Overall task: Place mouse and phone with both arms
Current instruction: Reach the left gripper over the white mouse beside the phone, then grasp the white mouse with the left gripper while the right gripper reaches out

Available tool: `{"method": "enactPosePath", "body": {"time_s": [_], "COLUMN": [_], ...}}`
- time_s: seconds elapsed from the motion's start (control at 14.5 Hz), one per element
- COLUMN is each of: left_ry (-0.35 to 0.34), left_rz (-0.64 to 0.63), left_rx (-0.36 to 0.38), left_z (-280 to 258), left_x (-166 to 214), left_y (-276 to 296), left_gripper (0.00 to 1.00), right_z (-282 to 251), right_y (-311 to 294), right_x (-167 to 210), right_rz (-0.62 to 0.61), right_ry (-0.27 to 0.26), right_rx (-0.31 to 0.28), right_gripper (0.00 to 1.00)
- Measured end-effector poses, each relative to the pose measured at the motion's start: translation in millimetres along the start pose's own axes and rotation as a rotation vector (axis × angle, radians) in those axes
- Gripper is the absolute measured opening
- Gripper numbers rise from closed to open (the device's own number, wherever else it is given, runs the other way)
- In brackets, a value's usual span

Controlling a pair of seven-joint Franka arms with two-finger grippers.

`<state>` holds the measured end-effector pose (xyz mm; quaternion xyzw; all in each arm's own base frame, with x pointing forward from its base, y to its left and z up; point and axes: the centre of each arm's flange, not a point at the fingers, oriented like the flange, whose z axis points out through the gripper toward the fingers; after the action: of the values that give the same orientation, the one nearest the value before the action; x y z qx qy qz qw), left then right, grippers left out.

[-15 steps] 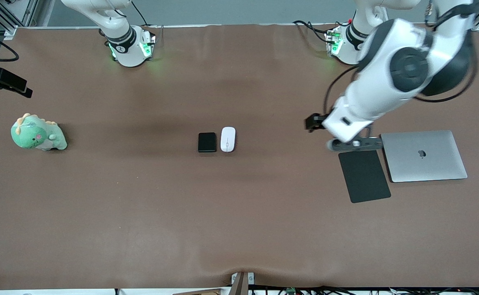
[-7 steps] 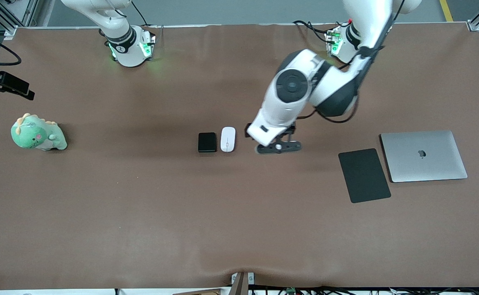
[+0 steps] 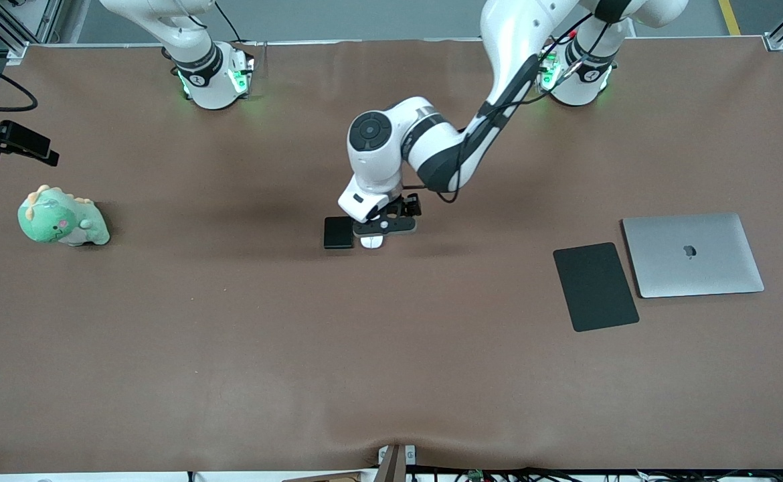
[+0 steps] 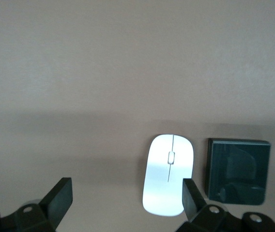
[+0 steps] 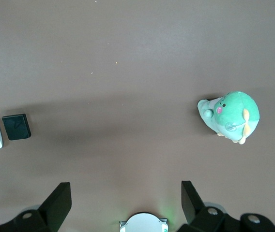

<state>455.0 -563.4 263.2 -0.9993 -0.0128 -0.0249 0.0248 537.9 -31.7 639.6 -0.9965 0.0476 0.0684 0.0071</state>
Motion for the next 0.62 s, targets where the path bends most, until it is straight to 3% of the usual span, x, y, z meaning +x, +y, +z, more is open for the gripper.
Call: {"method": "enactPosePath", "body": {"time_s": [0.62], "left_ry": [0.035], "left_rz": [0.08], "left_rx": [-0.045], "left_z": [61], "left_x": [-28], "left_y": [30], "left_gripper": [1.0], "right_z": [34], "right_y": [-5], "right_x": [24], "right_rz": [-0.007], "right_ry": [-0.066], "right_rx": [-0.006], "right_gripper": [1.0]}}
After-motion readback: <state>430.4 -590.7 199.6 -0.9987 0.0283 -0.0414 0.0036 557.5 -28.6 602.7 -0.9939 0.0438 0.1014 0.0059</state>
